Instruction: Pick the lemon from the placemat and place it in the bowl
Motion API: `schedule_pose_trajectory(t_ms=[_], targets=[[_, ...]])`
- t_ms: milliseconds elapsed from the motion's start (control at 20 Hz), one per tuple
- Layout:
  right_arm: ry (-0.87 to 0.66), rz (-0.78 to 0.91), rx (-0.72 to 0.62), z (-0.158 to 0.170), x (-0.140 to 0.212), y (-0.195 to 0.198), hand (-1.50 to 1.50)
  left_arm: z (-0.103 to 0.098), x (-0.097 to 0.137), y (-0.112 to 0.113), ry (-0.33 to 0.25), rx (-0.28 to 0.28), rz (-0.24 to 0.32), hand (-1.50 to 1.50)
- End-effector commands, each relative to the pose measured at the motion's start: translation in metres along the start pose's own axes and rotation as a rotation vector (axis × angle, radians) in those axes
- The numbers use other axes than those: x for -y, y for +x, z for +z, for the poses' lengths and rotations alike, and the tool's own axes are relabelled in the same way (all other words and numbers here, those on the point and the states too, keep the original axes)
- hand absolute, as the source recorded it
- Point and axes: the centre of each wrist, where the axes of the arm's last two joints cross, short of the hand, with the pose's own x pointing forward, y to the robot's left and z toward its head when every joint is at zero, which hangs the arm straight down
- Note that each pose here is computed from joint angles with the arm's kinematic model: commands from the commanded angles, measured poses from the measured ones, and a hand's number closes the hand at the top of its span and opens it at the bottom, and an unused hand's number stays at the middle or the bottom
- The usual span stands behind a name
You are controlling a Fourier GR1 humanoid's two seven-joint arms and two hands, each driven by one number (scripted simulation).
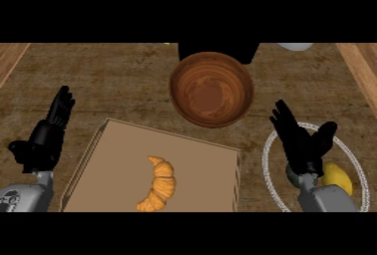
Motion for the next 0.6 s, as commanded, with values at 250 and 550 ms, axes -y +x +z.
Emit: schedule_pose_trajectory(t_ms=[250,550], targets=[[0.660,0.010,0.463,0.020,-0.052,0.085,-1.50,-0.027,-0.040,0.044,0.113,0.141,0.072,0.00],[0.160,0.471,0.715,0.070,0.016,0.030,-1.50,-0.018,-0.037,0.039,0.135,0.075,0.131,0.00]])
